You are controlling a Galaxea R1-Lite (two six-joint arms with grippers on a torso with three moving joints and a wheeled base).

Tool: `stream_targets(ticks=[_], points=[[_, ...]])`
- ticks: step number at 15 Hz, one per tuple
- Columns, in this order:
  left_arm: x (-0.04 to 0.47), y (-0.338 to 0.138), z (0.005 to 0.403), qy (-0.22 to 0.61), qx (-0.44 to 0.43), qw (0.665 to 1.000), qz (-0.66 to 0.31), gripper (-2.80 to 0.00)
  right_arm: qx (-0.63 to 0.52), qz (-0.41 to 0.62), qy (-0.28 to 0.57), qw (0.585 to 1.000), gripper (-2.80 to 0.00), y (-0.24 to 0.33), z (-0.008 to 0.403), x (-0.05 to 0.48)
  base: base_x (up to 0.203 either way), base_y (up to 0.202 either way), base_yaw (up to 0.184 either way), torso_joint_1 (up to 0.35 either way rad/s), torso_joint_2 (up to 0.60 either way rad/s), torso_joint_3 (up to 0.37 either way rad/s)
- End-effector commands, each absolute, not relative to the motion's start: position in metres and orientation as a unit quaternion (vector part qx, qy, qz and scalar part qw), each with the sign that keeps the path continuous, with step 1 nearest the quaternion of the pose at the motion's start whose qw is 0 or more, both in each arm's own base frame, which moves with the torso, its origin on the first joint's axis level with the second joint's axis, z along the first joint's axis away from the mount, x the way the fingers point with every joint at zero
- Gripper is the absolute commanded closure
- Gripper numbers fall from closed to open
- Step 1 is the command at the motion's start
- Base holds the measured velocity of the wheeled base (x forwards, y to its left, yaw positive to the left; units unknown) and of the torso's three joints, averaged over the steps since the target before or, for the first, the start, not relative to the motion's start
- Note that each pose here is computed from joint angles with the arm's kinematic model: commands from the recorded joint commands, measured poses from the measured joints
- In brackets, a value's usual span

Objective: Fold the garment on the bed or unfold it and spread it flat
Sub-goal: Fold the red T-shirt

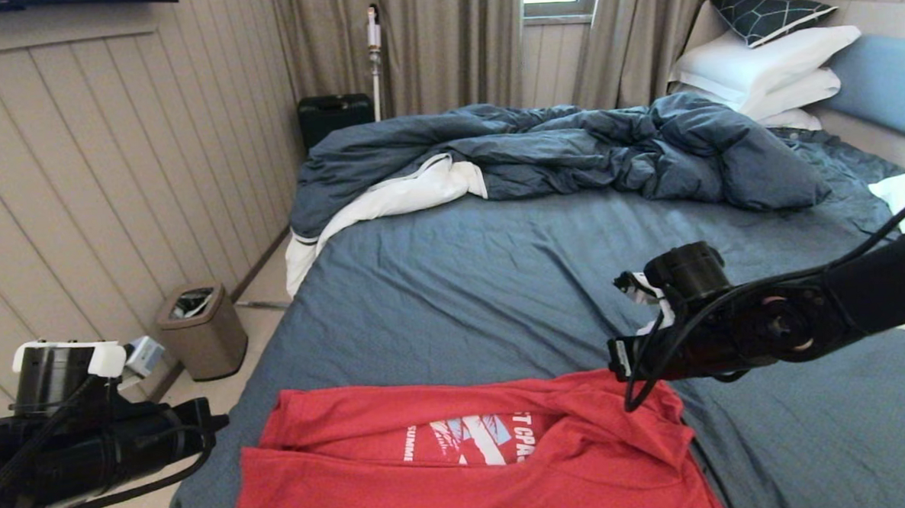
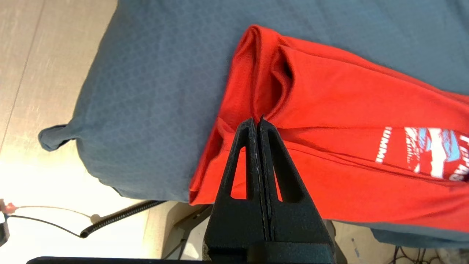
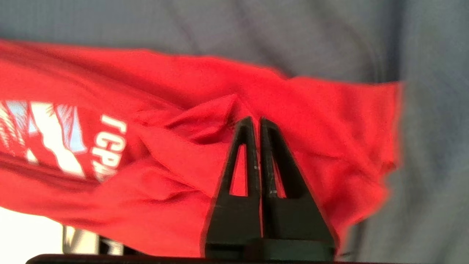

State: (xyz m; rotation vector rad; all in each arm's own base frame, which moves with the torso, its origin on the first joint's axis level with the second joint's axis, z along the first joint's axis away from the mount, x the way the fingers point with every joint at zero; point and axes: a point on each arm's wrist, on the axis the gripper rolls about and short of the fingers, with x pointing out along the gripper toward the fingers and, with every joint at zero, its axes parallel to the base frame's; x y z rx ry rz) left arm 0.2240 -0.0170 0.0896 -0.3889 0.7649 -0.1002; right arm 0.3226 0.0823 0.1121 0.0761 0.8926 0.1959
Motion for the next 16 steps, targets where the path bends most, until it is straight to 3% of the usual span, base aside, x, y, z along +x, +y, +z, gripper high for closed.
stream_targets(ticks=[1,6,16], points=[[0.225,-0.018,0.086,0.377,-0.189,0.905,-0.05,0.0,0.029,0.104,0.447,0.888,0.0,0.092,0.101,0.322,0.0,0.0,0.0,0.0,0.0,0.0],[0.223,-0.02,0.084,0.384,-0.188,0.903,-0.052,0.0,0.006,0.086,0.473,0.877,0.0,0.101,0.081,0.316,0.0,0.0,0.0,0.0,0.0,0.0],[0.222,-0.031,0.073,0.397,-0.175,0.899,-0.067,0.0,-0.011,0.116,0.486,0.866,0.0,0.106,0.091,0.255,0.0,0.0,0.0,0.0,0.0,0.0]])
